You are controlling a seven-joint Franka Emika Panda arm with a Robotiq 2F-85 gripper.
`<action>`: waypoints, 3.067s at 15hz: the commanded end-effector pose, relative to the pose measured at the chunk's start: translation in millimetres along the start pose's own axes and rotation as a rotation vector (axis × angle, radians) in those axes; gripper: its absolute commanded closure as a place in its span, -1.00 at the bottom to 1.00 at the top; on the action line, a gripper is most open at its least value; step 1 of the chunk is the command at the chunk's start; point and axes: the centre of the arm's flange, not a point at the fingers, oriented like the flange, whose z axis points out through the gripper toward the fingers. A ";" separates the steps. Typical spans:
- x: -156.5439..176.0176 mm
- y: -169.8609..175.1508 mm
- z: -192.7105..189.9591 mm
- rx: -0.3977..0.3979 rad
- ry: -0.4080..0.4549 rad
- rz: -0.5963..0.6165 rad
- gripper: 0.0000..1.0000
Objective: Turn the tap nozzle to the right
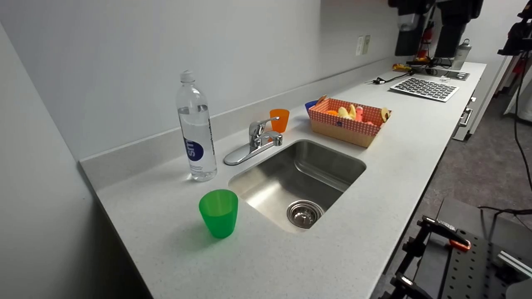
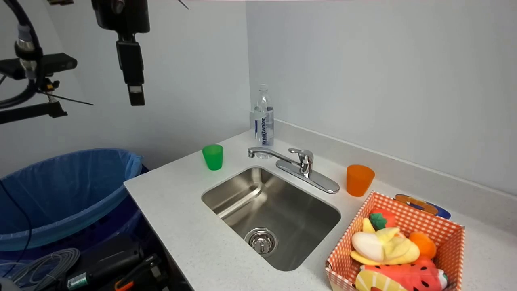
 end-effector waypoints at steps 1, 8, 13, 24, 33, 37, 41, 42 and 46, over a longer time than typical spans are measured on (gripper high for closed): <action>33.4 -7.7 18.0 -0.015 0.021 0.003 -1.00; 101.5 -24.9 54.6 -0.011 0.061 0.027 -1.00; 154.1 -35.8 75.0 -0.053 0.108 0.033 -1.00; 187.2 -42.8 90.0 -0.062 0.109 0.030 -1.00; 213.8 -72.3 97.2 -0.041 0.161 0.027 -1.00; 235.2 -99.4 118.5 -0.025 0.178 0.010 -1.00; 258.4 -117.4 149.9 -0.040 0.214 0.011 -1.00; 266.5 -119.0 157.5 -0.052 0.225 0.016 -1.00; 286.8 -116.6 178.0 -0.086 0.220 0.032 -1.00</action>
